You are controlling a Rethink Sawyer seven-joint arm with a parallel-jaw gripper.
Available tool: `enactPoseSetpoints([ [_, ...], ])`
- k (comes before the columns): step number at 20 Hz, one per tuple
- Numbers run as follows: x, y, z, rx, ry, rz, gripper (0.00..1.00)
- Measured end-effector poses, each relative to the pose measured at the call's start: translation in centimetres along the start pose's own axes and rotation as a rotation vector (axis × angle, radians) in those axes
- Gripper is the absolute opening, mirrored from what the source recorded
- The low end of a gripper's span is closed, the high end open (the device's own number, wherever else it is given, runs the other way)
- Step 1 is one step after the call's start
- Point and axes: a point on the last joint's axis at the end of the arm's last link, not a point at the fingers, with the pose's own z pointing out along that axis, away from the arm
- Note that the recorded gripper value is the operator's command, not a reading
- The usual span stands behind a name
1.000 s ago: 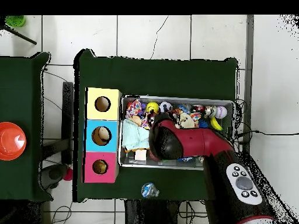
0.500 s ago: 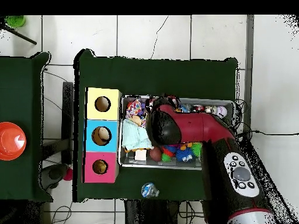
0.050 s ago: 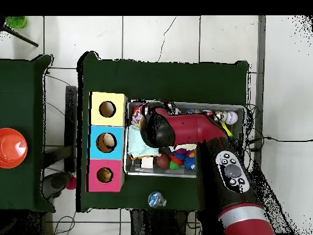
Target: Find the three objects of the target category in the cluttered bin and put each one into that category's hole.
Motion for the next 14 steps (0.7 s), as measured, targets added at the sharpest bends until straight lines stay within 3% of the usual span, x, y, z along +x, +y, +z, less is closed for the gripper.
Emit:
enactPoseSetpoints([
  [8,1.4,1.4,1.7,-0.023,0.034,0.008,1.00],
  [14,2.1,0.1,2.5,-0.002,0.047,0.007,1.00],
])
